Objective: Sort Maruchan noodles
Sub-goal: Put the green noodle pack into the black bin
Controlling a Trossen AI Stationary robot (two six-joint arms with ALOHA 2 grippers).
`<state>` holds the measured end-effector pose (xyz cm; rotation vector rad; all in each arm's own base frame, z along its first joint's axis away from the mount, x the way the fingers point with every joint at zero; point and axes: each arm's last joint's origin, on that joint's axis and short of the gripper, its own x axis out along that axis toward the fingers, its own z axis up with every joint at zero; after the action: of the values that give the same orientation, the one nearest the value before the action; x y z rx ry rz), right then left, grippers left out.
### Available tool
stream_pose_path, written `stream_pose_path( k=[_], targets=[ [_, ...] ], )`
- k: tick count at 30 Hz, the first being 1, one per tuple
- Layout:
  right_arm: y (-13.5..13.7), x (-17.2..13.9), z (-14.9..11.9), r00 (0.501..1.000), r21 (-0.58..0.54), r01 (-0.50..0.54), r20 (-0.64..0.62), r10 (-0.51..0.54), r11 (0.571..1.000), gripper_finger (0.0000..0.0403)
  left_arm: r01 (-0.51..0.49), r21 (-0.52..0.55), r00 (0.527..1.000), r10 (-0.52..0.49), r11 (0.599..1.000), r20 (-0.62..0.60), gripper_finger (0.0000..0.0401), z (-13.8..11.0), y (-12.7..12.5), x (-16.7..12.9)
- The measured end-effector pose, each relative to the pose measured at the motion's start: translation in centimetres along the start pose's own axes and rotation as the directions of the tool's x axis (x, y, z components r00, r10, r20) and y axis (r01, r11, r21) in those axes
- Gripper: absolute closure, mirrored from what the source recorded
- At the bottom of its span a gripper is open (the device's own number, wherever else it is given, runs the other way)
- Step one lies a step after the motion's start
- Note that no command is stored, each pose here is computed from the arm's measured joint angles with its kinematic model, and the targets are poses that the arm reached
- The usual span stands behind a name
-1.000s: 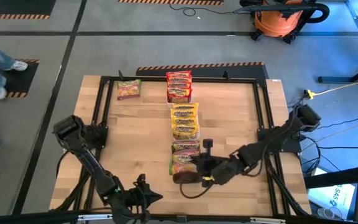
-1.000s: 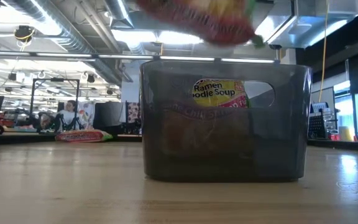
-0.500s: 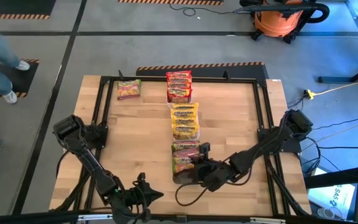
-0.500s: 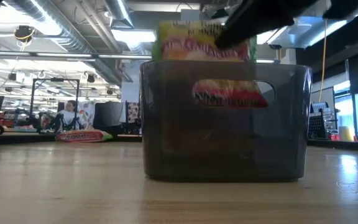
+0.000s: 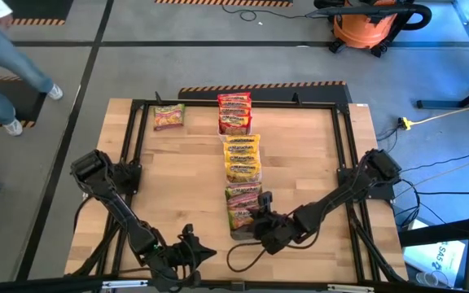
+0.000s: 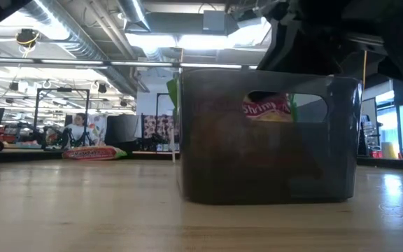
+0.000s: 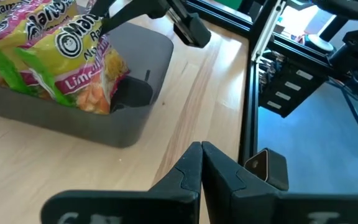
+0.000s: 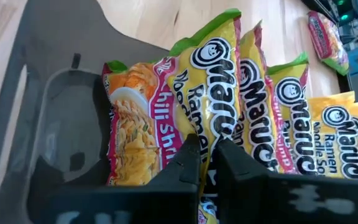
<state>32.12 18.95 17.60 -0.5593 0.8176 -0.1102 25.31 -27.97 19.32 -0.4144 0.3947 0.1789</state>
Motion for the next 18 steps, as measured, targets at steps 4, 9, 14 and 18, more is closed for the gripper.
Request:
stream_pose_path(
  k=[4,9,14,18],
  targets=[
    [-0.1,0.2,-0.1,1.0,0.032,-0.023,-0.016,0.023,0.999,0.0376,0.0,0.0,1.0,0.0,1.0,0.0,0.0401,0.0,0.0,0.0],
    [-0.4,0.5,-0.1,0.997,0.074,-0.069,-0.022,0.071,0.995,0.0299,0.0,0.0,1.0,0.0,1.0,0.0,0.0401,0.0,0.0,0.0],
    [-0.9,-0.6,1.7,0.991,0.076,-0.128,-0.018,0.129,0.989,0.0231,0.003,-0.001,1.0,-0.003,1.0,-0.004,0.0401,0.0,0.0,0.0],
    [-2.2,-2.6,3.6,0.978,0.098,-0.192,-0.068,0.199,0.977,0.0203,0.019,0.015,0.999,-0.019,1.0,-0.033,0.0401,0.1,0.1,0.2]
  ],
)
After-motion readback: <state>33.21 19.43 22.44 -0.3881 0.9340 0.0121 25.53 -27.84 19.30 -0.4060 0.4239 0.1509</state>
